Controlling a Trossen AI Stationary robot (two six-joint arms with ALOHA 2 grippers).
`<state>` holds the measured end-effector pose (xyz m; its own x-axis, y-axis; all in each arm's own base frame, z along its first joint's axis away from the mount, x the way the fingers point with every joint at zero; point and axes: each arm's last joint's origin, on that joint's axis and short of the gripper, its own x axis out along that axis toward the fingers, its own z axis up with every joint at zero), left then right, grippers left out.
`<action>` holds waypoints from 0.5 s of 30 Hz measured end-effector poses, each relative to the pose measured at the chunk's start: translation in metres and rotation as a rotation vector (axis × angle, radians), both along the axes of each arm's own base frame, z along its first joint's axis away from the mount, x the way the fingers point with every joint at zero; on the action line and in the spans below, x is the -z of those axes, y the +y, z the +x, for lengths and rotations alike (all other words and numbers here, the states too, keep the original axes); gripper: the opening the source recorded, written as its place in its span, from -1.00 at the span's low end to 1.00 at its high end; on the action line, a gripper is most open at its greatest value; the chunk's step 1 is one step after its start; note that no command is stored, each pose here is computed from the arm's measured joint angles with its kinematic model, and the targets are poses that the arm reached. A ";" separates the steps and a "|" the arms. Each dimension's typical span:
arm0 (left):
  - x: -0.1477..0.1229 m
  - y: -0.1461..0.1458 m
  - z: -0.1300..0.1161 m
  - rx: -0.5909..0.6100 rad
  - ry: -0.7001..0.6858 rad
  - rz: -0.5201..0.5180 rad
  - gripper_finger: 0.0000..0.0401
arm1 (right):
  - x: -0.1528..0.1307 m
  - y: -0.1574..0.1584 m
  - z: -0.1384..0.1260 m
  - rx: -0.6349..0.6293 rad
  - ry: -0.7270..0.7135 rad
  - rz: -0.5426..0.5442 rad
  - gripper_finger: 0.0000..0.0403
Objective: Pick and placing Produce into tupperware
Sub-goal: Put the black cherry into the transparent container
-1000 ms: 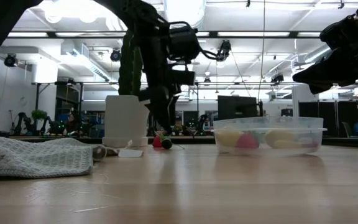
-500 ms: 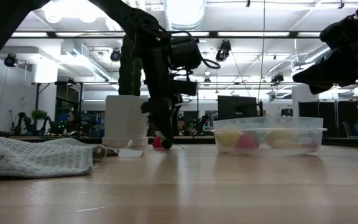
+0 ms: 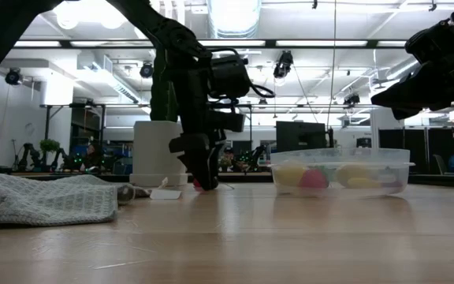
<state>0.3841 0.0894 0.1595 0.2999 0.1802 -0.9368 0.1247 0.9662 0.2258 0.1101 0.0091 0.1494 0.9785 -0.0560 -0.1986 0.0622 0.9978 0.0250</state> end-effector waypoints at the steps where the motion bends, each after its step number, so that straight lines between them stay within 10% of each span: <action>1: 0.000 0.000 0.000 0.001 -0.002 0.000 0.30 | 0.000 0.000 0.000 0.000 0.000 0.000 -0.96; 15: 0.000 0.000 0.001 0.048 -0.004 0.020 0.27 | 0.000 0.000 0.000 0.000 0.001 0.000 -0.96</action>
<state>0.3851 0.0897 0.1594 0.3124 0.1838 -0.9320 0.1704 0.9544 0.2453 0.1102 0.0091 0.1493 0.9783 -0.0558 -0.1997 0.0619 0.9978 0.0247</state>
